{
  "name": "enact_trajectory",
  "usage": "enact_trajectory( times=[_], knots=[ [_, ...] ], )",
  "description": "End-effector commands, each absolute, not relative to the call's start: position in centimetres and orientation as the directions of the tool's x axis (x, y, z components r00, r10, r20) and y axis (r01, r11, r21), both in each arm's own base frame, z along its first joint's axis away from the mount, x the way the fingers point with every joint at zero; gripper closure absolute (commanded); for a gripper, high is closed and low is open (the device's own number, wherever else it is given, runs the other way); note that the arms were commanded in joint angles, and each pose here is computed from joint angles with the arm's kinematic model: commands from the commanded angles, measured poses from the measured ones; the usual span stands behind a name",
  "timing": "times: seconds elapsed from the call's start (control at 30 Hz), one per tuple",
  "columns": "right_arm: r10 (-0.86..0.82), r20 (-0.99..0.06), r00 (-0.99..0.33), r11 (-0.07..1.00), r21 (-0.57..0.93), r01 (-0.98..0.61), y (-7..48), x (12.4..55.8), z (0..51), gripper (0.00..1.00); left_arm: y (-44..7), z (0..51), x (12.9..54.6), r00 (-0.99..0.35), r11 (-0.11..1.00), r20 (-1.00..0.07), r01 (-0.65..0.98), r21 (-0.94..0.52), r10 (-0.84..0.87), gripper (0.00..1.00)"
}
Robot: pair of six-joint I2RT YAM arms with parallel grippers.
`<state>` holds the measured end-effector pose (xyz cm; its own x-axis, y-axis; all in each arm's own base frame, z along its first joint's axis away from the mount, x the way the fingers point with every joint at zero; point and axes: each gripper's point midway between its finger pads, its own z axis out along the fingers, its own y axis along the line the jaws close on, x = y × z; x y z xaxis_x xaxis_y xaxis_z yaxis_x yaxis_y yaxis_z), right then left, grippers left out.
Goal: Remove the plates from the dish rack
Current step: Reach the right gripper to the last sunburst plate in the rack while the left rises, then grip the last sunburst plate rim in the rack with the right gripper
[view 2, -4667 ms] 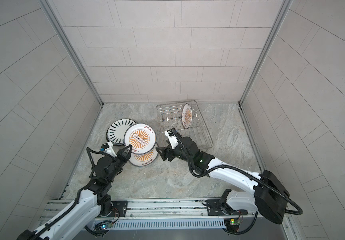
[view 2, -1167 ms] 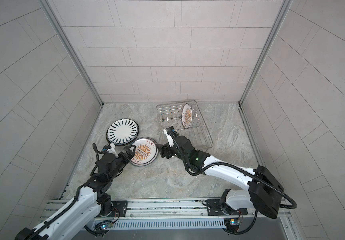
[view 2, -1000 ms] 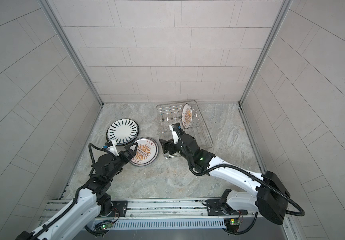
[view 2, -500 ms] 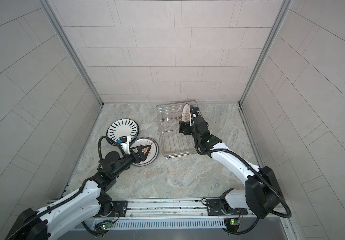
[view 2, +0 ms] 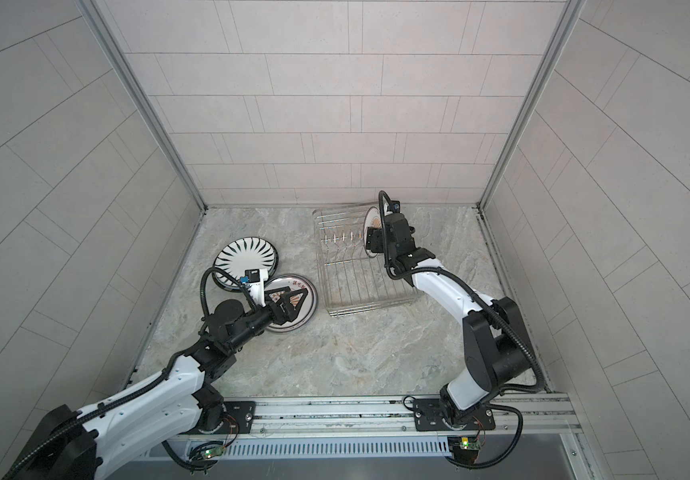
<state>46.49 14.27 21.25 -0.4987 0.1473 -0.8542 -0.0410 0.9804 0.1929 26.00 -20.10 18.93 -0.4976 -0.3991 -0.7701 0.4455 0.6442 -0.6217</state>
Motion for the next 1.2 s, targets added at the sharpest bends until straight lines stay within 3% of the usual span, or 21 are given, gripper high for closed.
enact_trajectory(
  times=[0.0,0.33,0.57,1.17],
  knots=[
    [0.133,-0.848,-0.513,0.987,0.162,-0.012,13.8,47.5,21.2,0.27,-20.5,20.8,26.2,-0.451,0.634,-0.796,0.489,-0.599,-0.404,0.00],
    [0.085,-0.834,-0.546,0.995,0.037,0.098,12.5,50.3,19.2,0.54,-22.0,22.0,26.8,-0.444,0.610,-0.800,0.521,-0.597,-0.404,0.00],
    [0.054,-0.827,-0.560,0.994,-0.008,0.108,12.9,51.3,18.3,0.68,-23.5,21.1,27.1,-0.485,0.582,-0.781,0.527,-0.620,-0.393,0.00],
    [0.008,-0.828,-0.561,0.980,-0.105,0.169,13.4,52.1,17.6,0.83,-23.0,20.6,26.6,-0.469,0.592,-0.784,0.519,-0.617,-0.406,0.00]
  ],
)
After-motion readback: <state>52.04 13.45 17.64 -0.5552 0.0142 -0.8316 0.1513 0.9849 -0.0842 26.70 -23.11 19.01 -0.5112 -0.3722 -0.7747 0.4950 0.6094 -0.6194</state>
